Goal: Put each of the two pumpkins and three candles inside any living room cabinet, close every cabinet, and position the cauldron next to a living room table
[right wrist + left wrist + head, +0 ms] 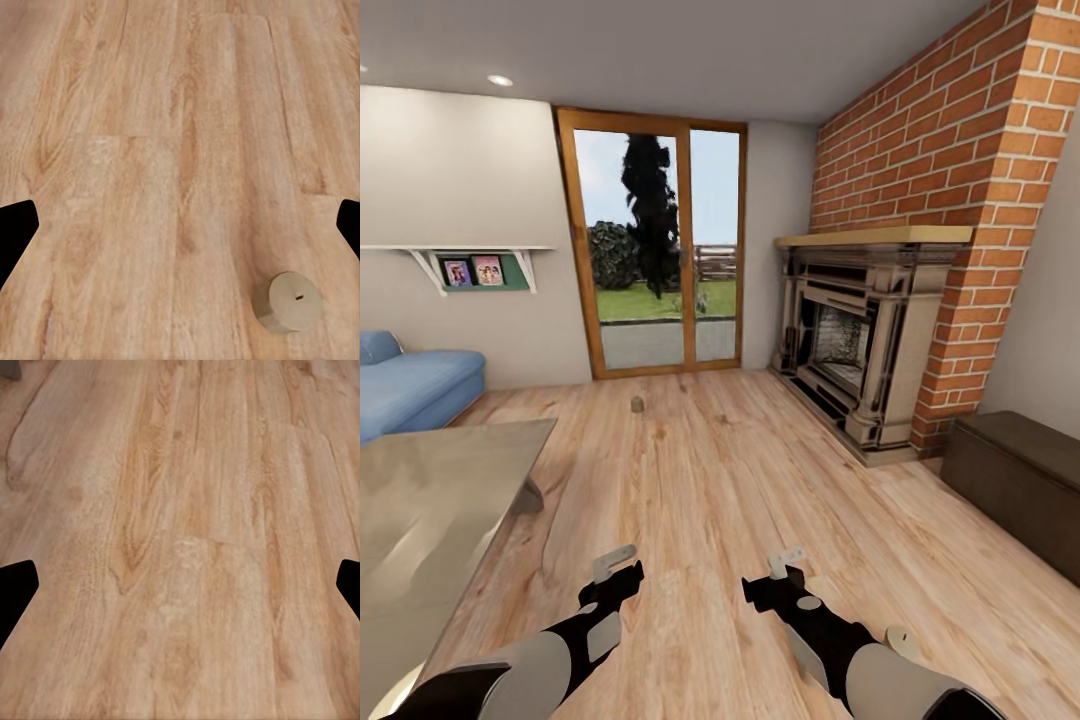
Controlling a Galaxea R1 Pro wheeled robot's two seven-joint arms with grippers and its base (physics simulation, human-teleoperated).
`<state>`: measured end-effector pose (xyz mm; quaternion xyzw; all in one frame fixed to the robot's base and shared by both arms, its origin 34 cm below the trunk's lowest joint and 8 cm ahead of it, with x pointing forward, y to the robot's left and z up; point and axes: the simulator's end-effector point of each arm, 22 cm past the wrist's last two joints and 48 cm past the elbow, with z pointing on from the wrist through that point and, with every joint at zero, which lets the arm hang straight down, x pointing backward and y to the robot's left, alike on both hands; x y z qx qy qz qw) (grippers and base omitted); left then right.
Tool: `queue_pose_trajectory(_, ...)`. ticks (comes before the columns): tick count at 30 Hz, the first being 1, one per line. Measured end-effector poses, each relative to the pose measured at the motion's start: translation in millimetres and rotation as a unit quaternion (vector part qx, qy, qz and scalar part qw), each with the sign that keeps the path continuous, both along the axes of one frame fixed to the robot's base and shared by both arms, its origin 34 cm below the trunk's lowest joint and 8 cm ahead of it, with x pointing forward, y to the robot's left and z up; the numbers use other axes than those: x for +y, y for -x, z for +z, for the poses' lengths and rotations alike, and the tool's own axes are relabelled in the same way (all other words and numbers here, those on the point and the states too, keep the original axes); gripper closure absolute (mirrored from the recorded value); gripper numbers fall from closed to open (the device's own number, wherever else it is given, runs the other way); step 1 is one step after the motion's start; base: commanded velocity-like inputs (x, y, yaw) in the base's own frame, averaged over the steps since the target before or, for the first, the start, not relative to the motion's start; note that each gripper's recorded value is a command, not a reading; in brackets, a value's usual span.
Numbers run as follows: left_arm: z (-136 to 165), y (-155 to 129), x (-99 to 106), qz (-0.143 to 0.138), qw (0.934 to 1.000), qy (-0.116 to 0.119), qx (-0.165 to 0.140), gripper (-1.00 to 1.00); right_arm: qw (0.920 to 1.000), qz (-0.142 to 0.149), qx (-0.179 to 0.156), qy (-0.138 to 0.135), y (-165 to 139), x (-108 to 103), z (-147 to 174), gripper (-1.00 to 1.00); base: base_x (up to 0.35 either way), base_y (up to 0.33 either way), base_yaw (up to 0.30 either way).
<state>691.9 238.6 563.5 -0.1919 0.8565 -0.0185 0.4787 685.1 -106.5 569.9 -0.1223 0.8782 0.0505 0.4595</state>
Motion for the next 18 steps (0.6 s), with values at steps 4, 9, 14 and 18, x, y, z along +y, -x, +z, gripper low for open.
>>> queue_pose_trajectory(4, -0.1, 0.2, -0.1, 0.000, 1.0000, 0.000, 0.000, -1.00, 1.0000, 0.000, 0.000, 0.001, -0.5, -1.4, 0.2, -1.00, 0.073, 0.000, 0.001)
queue_pose_trajectory(9, 0.4, 0.2, 0.0, 0.001, 1.0000, 0.001, 0.000, -1.00, 1.0000, 0.000, -0.001, 0.001, -0.4, -1.6, 0.5, -1.00, 0.260, 0.000, 0.000)
queue_pose_trajectory(14, 0.3, 0.2, 0.3, 0.001, 1.0000, 0.001, 0.000, -1.00, 1.0000, 0.000, 0.000, 0.001, -0.2, -1.6, 0.4, -1.00, 0.316, 0.000, 0.034)
queue_pose_trajectory(18, 0.2, 0.3, 0.5, 0.001, 1.0000, 0.001, 0.000, -1.00, 1.0000, 0.000, 0.000, 0.001, -0.1, -1.6, 0.2, -1.00, 0.326, 0.000, 0.184)
